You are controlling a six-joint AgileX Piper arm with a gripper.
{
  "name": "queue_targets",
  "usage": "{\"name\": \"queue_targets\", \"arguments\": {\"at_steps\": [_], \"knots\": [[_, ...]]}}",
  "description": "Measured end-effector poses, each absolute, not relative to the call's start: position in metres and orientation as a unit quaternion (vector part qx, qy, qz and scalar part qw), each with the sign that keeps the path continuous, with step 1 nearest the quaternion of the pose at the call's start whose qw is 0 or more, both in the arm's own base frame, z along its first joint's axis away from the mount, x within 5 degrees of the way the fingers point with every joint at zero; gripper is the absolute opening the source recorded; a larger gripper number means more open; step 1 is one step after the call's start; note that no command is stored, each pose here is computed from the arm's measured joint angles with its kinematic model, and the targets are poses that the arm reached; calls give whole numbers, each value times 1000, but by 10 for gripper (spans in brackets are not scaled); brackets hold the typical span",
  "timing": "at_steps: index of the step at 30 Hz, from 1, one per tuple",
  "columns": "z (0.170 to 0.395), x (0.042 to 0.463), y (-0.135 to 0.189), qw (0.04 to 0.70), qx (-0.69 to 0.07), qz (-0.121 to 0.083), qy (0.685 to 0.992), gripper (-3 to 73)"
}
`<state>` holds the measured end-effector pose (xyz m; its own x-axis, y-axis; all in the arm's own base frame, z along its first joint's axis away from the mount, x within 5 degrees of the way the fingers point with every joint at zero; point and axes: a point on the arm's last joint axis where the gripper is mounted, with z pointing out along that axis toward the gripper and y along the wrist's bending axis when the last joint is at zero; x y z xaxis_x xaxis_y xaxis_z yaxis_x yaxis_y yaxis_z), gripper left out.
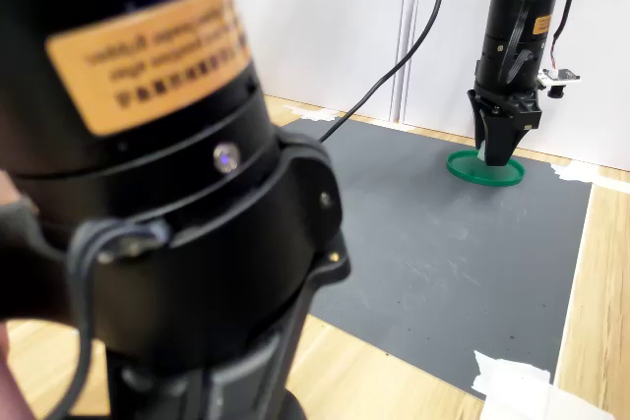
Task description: Grasp a white terminal and put it on the green lid.
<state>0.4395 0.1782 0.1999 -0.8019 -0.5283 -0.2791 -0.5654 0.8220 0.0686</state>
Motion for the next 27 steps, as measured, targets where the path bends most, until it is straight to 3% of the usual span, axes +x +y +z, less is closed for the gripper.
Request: {"name": "queue_targets", "arguments": {"at_steps": [4,9,13,18,22,27], "knots": [[191,437,177,114,-288,72,948,440],[201,435,176,130,-288,72,946,446],[232,429,175,162,-287,79,941,446],[297,409,168,234,-283,91,926,429],[354,383,157,322,-258,98,906,321],[400,337,137,410,-230,98,877,75]]}}
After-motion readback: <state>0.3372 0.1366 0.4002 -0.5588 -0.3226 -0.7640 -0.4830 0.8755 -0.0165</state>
